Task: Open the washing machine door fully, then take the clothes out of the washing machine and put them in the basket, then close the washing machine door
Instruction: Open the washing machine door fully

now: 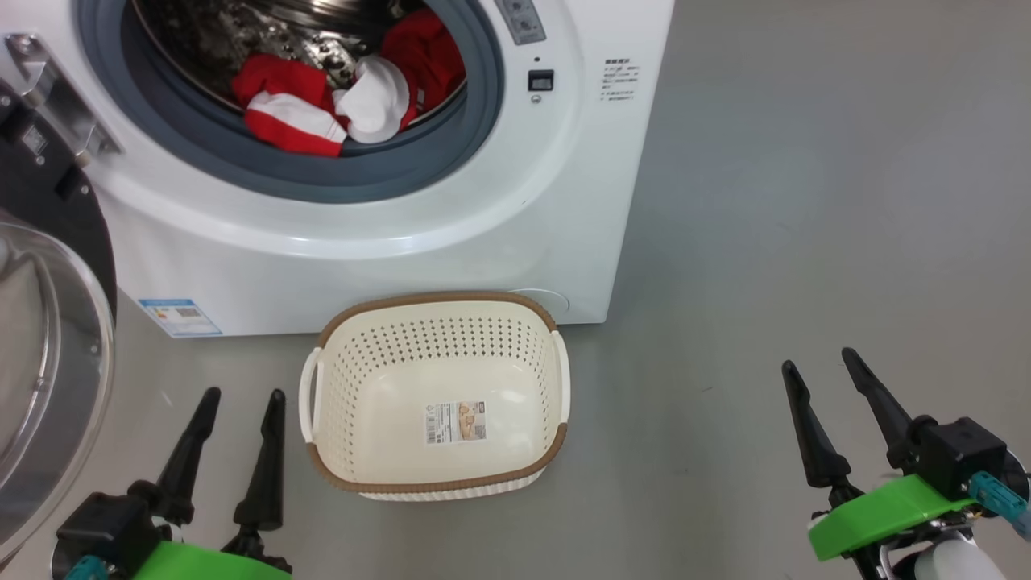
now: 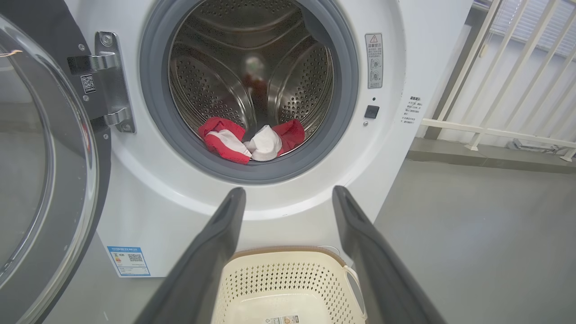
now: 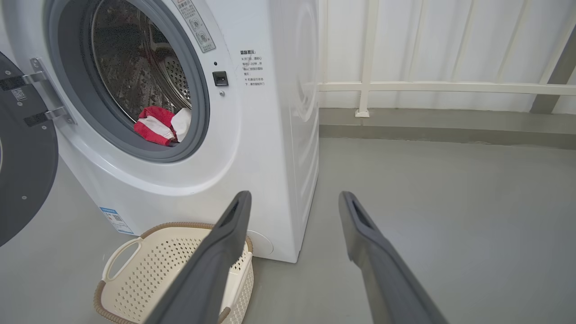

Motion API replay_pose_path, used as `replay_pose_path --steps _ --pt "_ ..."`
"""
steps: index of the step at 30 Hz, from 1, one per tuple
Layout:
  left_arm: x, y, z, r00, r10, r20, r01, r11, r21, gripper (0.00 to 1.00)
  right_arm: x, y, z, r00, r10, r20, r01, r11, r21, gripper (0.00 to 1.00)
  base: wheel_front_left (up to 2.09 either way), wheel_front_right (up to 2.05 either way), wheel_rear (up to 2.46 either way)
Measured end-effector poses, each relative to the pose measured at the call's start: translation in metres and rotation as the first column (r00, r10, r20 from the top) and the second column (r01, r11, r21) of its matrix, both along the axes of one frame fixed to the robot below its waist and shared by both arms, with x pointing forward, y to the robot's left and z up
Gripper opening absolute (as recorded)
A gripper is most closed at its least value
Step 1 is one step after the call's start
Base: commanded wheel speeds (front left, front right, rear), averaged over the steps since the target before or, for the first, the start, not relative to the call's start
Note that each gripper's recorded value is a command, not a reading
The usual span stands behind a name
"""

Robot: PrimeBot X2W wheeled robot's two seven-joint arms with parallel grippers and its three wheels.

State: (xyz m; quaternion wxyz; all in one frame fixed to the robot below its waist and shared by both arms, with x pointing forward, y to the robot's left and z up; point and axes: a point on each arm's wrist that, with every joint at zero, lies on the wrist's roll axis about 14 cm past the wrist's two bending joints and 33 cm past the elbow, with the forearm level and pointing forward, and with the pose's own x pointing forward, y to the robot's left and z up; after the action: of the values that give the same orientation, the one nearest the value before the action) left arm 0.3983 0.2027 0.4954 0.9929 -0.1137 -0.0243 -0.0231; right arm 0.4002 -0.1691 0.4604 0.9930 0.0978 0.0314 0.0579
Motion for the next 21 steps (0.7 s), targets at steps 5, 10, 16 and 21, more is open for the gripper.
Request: replay_pose_path --steps 5,10,16,21 --pt "-0.003 -0.008 0.001 1.000 -0.026 0.003 0.026 1.000 0.001 1.00 -0.012 -0.013 -0.002 0.999 -0.038 -0.011 0.038 0.999 -0.004 1.00 0.00 0.00 0.00" --pt "-0.004 -0.010 0.005 0.999 -0.033 0.015 0.033 0.999 -0.003 1.00 -0.015 -0.016 0.001 0.999 -0.048 -0.001 0.048 0.999 -0.004 1.00 0.00 0.00 0.00" --pt "-0.008 -0.009 0.004 0.999 -0.031 0.010 0.031 1.000 -0.006 1.00 -0.015 -0.017 0.004 0.999 -0.050 0.007 0.050 0.999 -0.003 1.00 0.00 0.00 0.00" --pt "-0.008 -0.008 0.004 1.000 -0.028 0.010 0.028 1.000 -0.006 1.00 -0.014 -0.016 0.004 0.999 -0.048 0.007 0.048 0.999 -0.003 1.00 0.00 0.00 0.00"
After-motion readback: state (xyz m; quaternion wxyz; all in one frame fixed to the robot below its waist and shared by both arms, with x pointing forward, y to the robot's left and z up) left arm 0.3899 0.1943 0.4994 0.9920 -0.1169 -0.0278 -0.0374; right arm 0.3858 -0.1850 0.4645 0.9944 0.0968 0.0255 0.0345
